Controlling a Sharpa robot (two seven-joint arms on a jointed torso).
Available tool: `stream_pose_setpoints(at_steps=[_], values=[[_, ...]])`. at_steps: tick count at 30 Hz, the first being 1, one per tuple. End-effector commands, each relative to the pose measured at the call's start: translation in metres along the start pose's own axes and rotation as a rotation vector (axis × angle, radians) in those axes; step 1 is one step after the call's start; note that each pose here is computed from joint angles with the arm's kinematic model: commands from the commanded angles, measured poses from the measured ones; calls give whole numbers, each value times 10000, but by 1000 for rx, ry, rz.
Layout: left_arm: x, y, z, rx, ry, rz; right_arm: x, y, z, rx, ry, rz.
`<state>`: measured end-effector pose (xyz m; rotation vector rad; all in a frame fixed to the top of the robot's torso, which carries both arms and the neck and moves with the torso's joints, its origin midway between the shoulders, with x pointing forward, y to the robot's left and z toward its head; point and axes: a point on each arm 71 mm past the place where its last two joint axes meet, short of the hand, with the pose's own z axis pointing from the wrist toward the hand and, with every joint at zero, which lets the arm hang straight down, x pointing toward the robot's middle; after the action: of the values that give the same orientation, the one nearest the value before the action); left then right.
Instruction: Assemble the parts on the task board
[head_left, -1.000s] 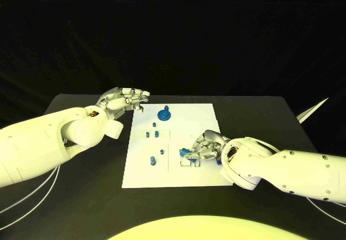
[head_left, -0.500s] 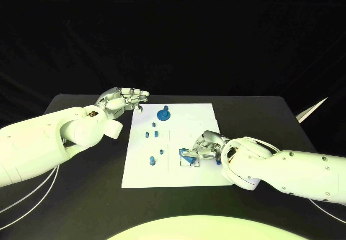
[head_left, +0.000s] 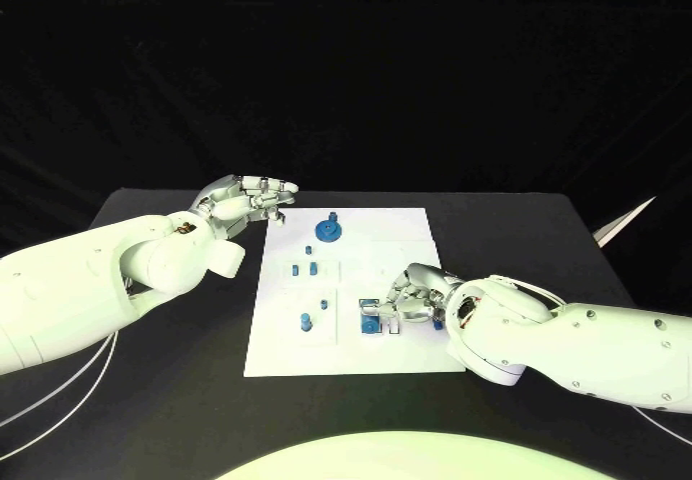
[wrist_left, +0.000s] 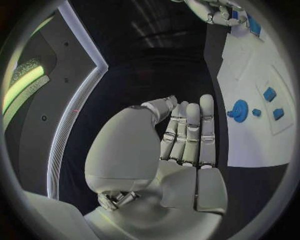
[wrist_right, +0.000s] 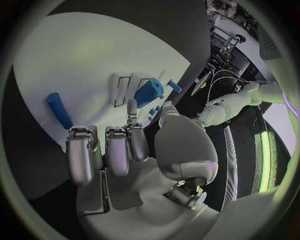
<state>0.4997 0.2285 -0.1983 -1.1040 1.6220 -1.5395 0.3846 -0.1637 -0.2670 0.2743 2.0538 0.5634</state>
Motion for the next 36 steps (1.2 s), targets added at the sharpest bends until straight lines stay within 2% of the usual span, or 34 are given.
stream_pose_setpoints(at_steps=[1,18,36], values=[[8,-7,2,2,3,-1,11,5,-22,-6,10,-10],[-3,-3,-1,0,-1,0,55,28,-73,-32,68,-10],[-5,-2,-4,0,-1,0,25,-44,-8,-1,47,-30]])
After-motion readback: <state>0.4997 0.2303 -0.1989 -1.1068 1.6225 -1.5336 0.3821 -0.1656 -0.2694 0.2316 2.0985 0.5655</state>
